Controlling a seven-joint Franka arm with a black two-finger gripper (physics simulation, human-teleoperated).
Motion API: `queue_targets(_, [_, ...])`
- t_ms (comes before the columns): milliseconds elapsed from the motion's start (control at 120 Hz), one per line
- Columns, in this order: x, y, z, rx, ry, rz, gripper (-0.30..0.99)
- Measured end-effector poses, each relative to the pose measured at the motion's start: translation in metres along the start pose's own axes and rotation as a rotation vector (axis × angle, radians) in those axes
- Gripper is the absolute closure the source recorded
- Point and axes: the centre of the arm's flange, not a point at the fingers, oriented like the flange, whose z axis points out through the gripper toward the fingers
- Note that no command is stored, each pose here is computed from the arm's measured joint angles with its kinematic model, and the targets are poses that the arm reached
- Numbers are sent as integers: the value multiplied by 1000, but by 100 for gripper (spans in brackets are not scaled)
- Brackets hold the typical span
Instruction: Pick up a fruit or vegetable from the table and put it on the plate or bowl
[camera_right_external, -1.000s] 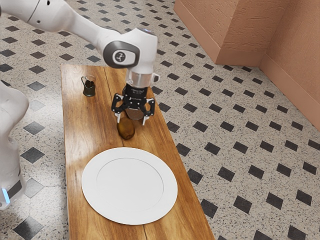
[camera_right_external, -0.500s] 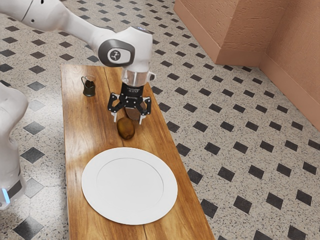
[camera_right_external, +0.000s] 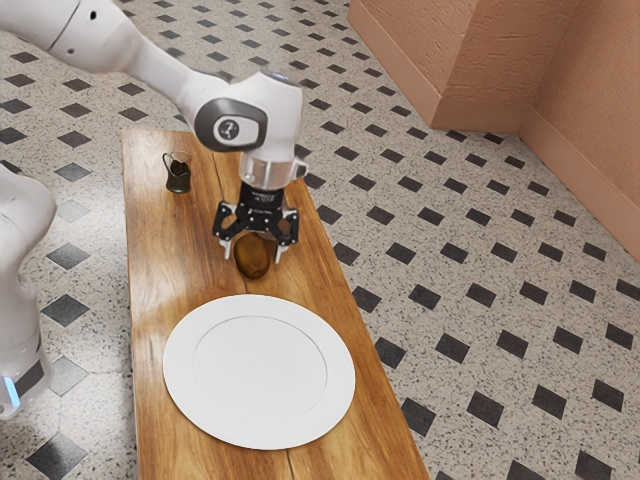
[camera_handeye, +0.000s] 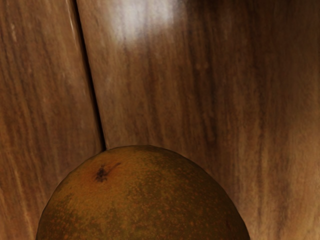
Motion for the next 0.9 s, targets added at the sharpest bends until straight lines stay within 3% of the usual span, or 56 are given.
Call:
queue_targets(158, [0, -1, 7, -8, -4, -4, 0])
queue_targets(292, [1, 1, 4, -25, -3, -3, 27])
queue_targets(408, [2, 2, 2, -33, -1, 0, 39])
queue_targets(650, [-13, 27, -53, -141, 60, 62, 40])
queue_targets(783, [-69, 64, -113, -233, 127, 214, 41])
queue_targets(900, [-95, 96, -117, -214, 161, 276, 41])
